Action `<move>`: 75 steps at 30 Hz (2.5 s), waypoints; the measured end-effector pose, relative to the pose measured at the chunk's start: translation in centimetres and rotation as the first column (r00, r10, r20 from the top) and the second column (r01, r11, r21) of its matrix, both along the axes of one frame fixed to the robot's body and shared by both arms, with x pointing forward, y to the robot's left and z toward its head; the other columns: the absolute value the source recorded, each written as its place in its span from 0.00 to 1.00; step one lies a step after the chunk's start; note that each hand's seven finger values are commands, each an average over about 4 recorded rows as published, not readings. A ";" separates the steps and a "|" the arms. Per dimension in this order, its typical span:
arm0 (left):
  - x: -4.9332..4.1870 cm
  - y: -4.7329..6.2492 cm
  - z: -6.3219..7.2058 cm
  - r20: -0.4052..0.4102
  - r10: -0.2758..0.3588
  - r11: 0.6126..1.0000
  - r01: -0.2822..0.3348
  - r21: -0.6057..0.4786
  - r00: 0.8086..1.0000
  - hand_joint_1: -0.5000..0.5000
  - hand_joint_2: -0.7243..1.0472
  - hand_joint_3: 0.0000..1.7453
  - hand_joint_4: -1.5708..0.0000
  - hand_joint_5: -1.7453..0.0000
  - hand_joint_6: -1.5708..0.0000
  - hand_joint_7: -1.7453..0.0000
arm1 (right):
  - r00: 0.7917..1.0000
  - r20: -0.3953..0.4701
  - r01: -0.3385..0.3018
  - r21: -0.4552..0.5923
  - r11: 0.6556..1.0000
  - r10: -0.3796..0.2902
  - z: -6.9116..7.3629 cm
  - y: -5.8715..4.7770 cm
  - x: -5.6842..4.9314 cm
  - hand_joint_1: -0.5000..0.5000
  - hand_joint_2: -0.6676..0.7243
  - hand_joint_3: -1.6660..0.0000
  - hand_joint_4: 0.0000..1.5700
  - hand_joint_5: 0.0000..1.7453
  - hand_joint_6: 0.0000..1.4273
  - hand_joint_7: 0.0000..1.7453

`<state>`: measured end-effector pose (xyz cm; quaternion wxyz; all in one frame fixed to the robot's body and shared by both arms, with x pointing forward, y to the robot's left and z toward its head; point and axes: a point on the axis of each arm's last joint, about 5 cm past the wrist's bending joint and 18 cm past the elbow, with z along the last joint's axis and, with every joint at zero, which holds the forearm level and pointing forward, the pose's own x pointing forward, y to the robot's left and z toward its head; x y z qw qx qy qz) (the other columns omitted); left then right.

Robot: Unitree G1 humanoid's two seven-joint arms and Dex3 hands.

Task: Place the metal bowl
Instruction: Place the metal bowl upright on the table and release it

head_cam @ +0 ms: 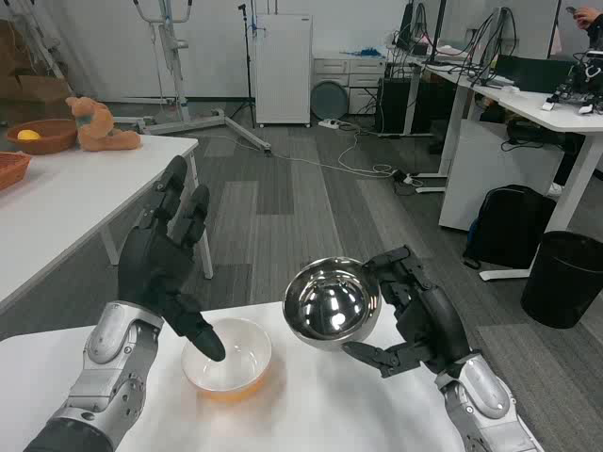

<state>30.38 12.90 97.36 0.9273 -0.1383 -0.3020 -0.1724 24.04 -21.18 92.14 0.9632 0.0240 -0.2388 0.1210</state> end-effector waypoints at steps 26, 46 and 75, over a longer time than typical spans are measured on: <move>-1.08 -0.1 -0.2 0.029 -0.018 1.000 0.019 -0.024 0.999 0.00 0.05 0.03 1.00 1.00 1.00 1.00 | 1.000 -0.002 0.022 0.005 1.000 -0.022 -0.7 -0.5 -1.2 0.46 0.18 0.52 0.71 0.94 0.79 0.88; -1.15 -0.2 -0.1 0.036 -0.020 0.999 0.021 -0.025 0.999 0.00 0.05 0.04 1.00 1.00 1.00 1.00 | 0.976 -0.213 0.040 -0.081 0.996 -0.057 -4.6 -2.3 -3.4 0.46 0.18 0.48 0.71 0.94 0.76 0.88; -1.23 0.0 -0.1 0.039 -0.015 0.999 0.017 -0.030 0.999 0.00 0.05 0.04 1.00 1.00 1.00 1.00 | 0.978 -0.207 0.016 -0.088 0.996 -0.034 -4.5 -2.7 -3.7 0.04 0.47 0.73 0.05 0.00 0.00 0.22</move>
